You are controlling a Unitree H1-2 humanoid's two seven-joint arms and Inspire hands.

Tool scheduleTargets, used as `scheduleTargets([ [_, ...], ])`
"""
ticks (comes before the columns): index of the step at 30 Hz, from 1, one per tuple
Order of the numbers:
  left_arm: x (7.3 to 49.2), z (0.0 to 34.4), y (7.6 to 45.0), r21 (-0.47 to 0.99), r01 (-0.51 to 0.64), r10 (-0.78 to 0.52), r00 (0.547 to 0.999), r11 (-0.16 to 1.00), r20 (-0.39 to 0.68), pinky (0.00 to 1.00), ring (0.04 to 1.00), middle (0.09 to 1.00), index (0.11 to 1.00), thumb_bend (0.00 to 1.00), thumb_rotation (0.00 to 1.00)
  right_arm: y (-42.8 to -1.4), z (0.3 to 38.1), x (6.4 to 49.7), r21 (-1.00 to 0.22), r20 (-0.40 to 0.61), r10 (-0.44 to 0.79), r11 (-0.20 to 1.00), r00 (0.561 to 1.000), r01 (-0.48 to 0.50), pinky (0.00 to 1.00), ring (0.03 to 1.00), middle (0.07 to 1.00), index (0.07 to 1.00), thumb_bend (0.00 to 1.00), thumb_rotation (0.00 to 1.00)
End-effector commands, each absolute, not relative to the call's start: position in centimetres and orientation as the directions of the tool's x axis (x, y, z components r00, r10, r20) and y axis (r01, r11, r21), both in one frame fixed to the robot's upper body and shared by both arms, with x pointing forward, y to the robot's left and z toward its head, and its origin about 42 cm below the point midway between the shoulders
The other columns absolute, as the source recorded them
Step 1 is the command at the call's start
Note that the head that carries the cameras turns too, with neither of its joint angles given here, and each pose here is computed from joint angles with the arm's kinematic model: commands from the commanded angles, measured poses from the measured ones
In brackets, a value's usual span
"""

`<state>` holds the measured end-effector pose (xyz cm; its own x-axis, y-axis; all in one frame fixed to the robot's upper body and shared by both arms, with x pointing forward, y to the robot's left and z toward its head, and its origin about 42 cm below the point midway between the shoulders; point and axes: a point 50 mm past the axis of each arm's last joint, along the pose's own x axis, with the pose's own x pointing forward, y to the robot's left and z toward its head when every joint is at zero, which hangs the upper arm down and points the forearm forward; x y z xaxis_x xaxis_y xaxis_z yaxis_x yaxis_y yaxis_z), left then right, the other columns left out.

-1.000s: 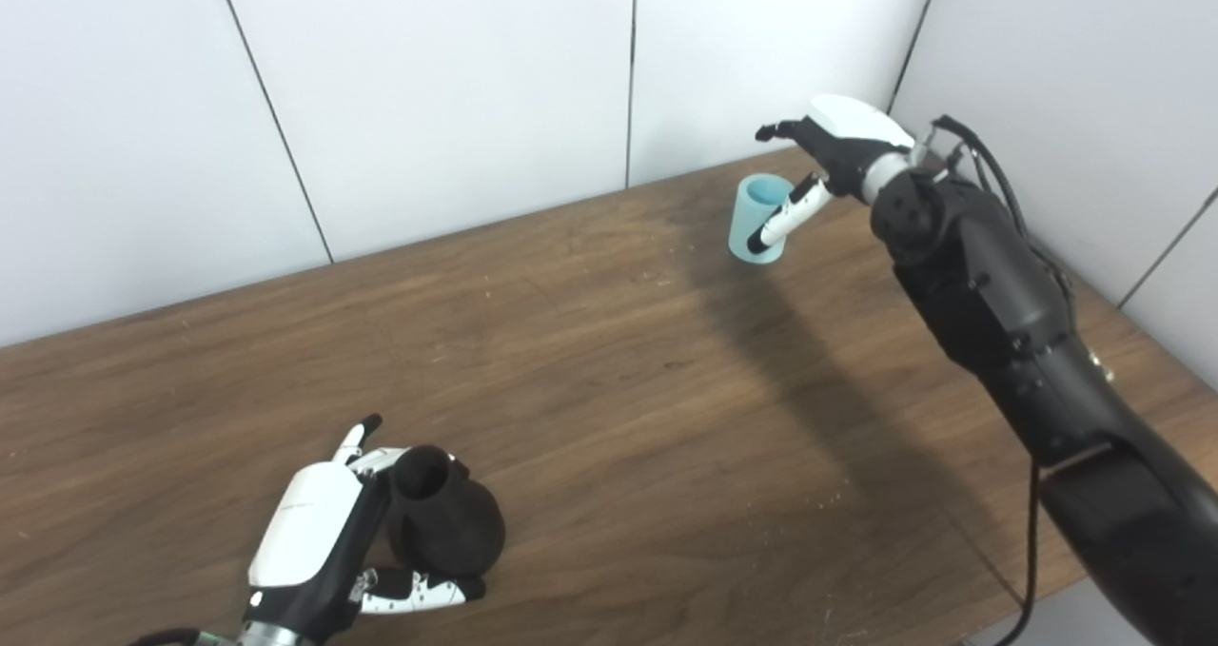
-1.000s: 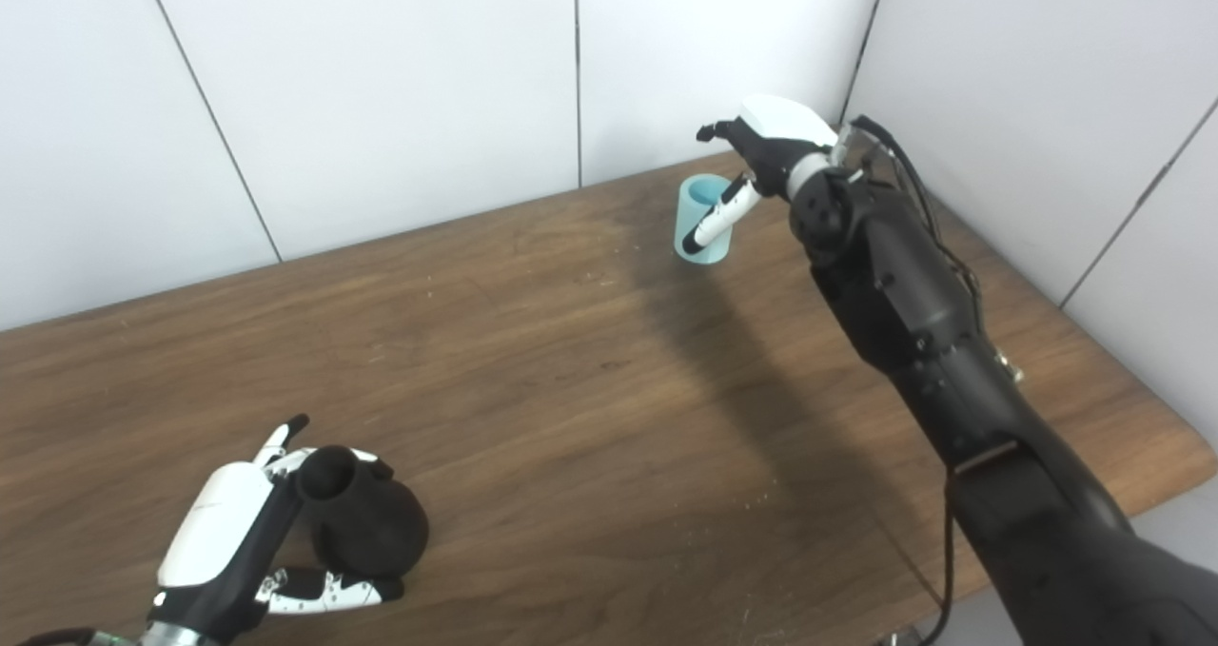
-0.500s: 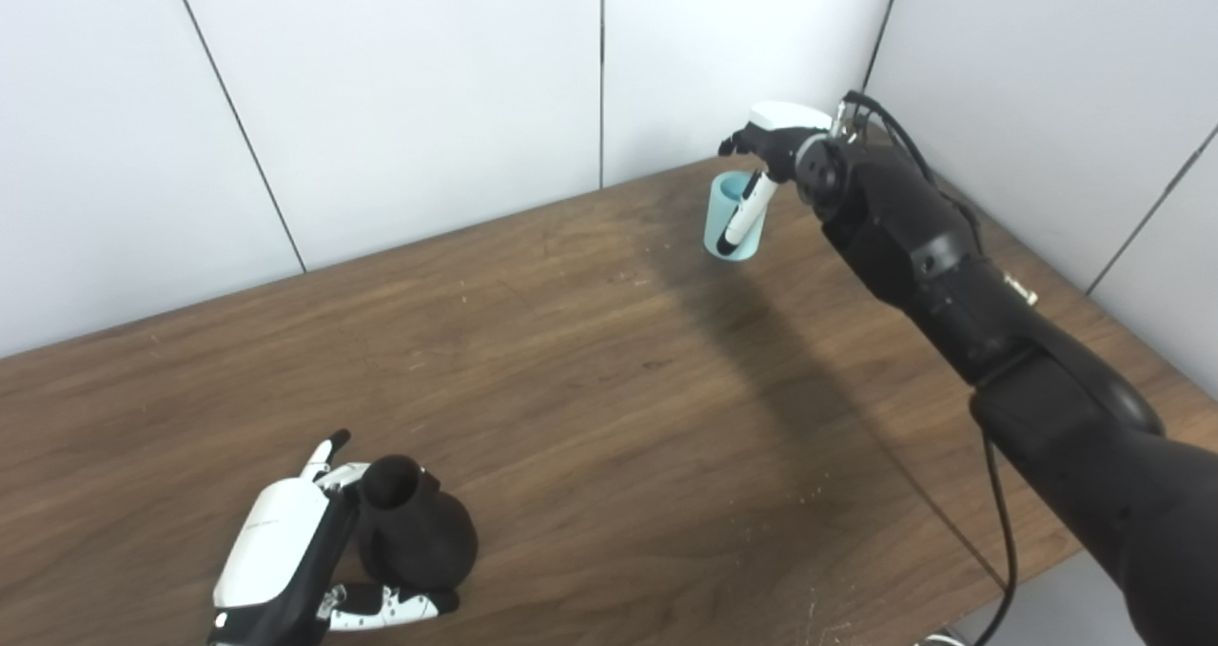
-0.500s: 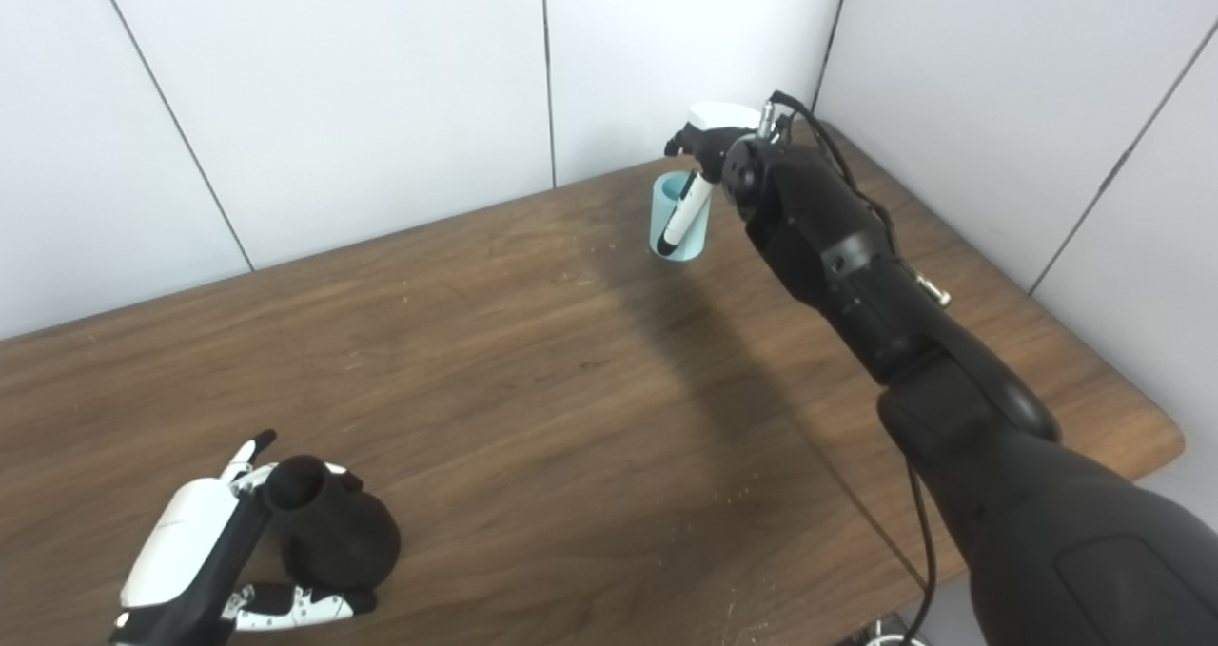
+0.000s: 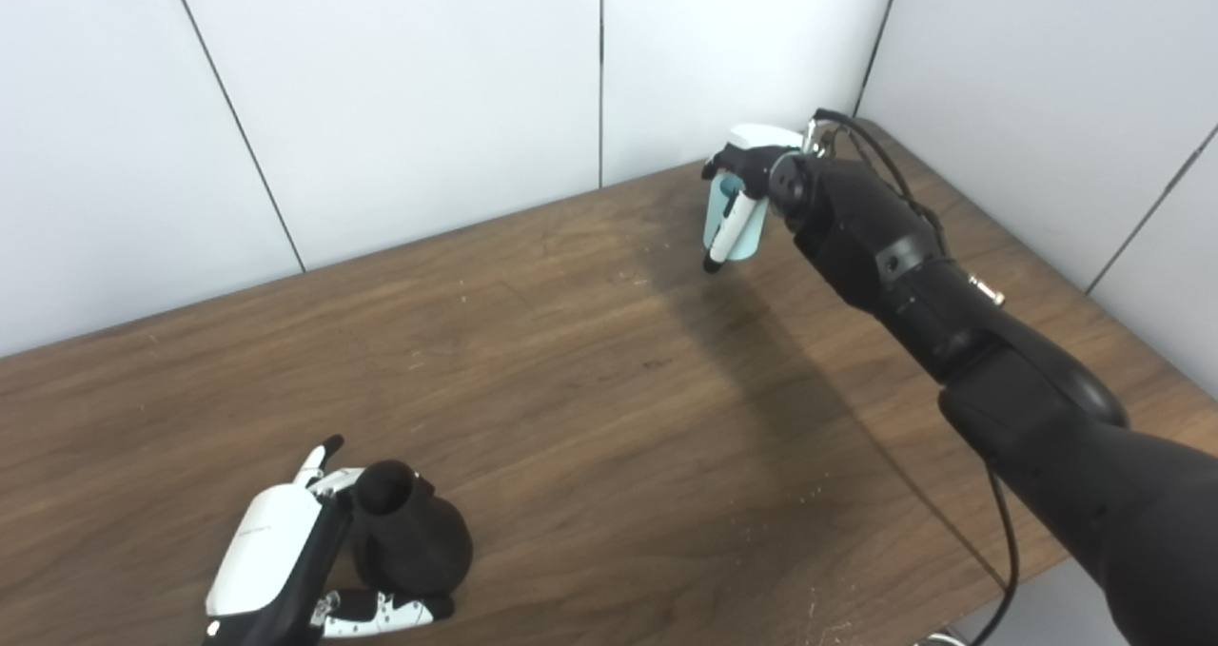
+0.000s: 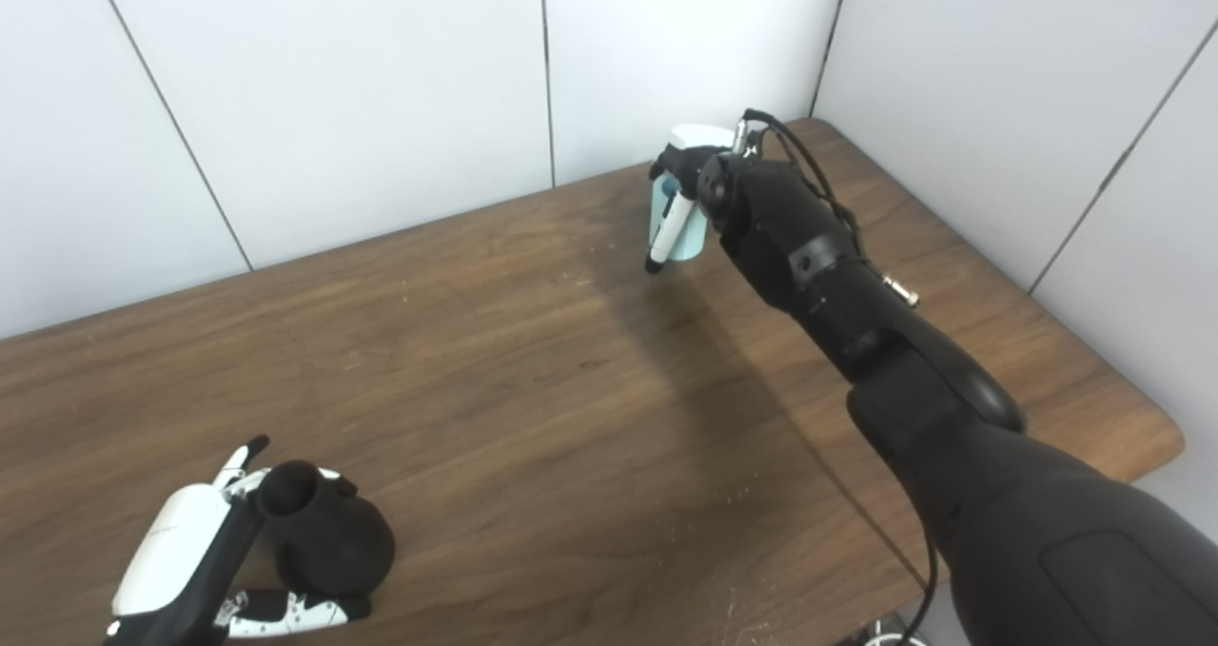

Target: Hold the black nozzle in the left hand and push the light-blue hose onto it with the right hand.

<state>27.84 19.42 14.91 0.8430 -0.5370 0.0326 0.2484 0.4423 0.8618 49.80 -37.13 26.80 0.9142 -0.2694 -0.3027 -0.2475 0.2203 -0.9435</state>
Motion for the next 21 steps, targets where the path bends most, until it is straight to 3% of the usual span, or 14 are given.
scheduleTargets([
  [1, 26.7, 12.32, 21.26, 0.872, 0.35, -0.51, 0.849, 0.341, -0.141, 1.0, 0.717, 0.502, 0.477, 0.52, 0.0, -37.76, 30.95, 50.69, -0.974, -0.192, -0.282, 0.176, 0.94, -0.146, 0.69, 0.788, 0.796, 0.825, 0.89, 0.14],
  [7, 26.73, 12.5, 20.99, 0.872, 0.348, -0.512, 0.848, 0.344, -0.137, 1.0, 0.717, 0.497, 0.48, 0.52, 0.0, -38.18, 30.89, 50.21, -0.972, -0.193, -0.275, 0.183, 0.942, -0.145, 0.64, 0.706, 0.771, 0.783, 0.88, 0.09],
  [21, 26.55, 12.55, 20.81, 0.873, 0.346, -0.514, 0.847, 0.342, -0.135, 1.0, 0.716, 0.481, 0.488, 0.52, 0.0, -38.37, 31.28, 50.32, -0.972, -0.203, -0.287, 0.172, 0.936, -0.158, 0.58, 0.651, 0.738, 0.714, 0.86, 0.03],
])
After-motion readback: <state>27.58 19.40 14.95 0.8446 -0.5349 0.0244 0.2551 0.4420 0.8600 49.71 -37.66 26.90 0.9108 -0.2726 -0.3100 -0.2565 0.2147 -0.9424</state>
